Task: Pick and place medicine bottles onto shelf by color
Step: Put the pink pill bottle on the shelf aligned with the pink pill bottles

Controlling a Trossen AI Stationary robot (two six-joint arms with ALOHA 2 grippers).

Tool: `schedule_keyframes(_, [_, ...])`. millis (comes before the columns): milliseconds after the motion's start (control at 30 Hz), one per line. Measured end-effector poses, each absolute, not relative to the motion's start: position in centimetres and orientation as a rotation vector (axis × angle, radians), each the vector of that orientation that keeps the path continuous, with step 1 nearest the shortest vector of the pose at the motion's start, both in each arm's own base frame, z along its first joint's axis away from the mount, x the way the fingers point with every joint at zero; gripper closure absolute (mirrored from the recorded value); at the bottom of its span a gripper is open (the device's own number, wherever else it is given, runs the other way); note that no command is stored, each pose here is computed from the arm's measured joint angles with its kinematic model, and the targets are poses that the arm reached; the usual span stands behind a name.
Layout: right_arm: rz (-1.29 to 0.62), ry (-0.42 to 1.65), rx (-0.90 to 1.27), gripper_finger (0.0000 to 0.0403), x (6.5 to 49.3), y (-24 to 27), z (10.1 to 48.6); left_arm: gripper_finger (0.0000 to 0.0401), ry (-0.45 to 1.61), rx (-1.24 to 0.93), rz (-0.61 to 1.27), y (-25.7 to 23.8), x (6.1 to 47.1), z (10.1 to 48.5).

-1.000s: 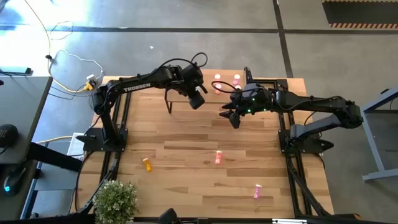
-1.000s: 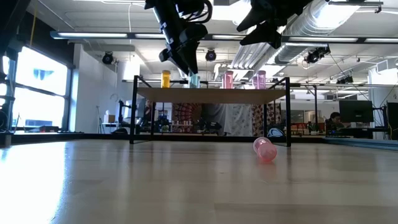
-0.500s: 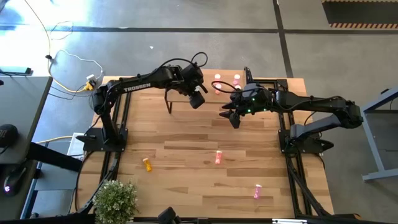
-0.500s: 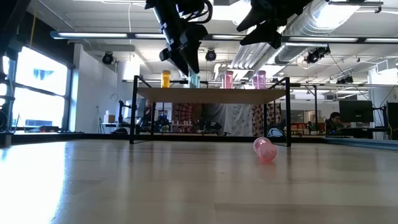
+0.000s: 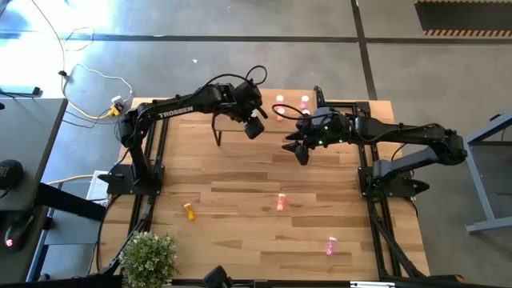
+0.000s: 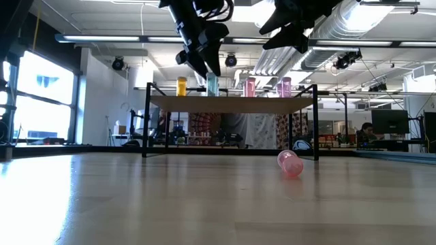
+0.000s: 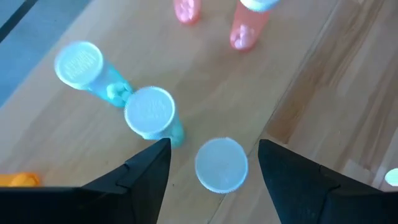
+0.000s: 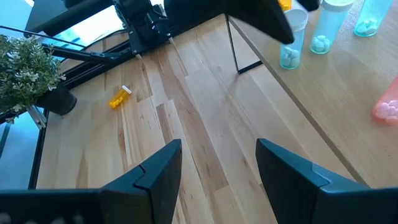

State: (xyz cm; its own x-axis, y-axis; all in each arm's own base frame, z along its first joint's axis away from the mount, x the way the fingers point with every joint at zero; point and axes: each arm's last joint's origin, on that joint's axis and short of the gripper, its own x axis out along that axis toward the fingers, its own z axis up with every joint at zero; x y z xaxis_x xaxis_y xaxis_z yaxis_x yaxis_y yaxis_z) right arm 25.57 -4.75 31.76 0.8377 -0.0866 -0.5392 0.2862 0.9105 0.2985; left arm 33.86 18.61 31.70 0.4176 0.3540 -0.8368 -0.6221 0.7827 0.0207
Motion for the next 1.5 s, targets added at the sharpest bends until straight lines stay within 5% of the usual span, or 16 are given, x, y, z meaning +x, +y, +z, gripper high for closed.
schedule_keyframes(700, [-0.202,0.545,0.381,0.0206,25.6,-4.8,31.8,0.0172,0.915,-0.321,0.598,18.8,33.8,33.4])
schedule_keyframes(1000, [-0.187,0.545,0.43,0.0206,25.6,-4.4,31.8,0.0172,0.864,-0.259,0.586,18.6,32.7,38.7])
schedule_keyframes(1267, [-0.092,0.528,0.403,0.0206,26.0,-2.3,32.8,0.0172,0.848,-0.229,0.548,15.4,30.6,43.0])
schedule_keyframes(1500, [-0.073,0.451,0.305,0.0206,26.1,-0.3,36.5,0.0172,0.814,-0.208,0.502,10.2,29.0,43.2])
